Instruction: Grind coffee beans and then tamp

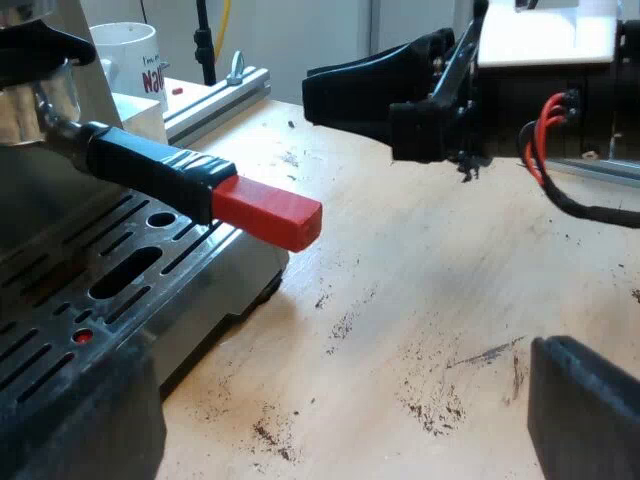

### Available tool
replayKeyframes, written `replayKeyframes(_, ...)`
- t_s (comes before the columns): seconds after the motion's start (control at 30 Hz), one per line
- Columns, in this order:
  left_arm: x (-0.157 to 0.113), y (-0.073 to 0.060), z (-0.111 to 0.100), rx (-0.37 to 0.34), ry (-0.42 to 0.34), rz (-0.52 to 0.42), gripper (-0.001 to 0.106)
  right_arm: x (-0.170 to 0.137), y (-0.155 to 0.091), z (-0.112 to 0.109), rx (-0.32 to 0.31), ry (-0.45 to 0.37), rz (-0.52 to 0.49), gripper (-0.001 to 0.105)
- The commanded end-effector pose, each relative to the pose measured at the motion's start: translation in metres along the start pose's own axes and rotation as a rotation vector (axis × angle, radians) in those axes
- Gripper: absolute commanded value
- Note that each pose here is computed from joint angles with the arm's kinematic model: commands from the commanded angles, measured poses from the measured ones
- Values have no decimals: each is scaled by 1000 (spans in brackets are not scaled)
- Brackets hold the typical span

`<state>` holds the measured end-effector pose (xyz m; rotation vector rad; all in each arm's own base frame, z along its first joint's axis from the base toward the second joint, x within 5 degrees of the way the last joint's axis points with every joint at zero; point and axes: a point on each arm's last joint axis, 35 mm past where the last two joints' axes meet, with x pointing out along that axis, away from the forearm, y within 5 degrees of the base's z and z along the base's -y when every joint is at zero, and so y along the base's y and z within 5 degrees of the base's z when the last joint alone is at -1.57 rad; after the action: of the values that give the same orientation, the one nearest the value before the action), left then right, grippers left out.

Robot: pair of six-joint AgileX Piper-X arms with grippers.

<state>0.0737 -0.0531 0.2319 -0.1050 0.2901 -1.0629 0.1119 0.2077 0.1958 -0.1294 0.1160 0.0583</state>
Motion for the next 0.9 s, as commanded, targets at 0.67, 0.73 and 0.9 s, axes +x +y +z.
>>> replayKeyframes(0.67,0,-1,1,5,-5,-14,76,-56,2,56,-80,-59,270,72)
replayKeyframes(0.73,0,-1,1,5,-5,-14,76,-57,6,67,-84,-41,310,72)
replayKeyframes(0.9,0,-1,1,6,-6,-14,76,-58,10,84,-86,91,367,71)
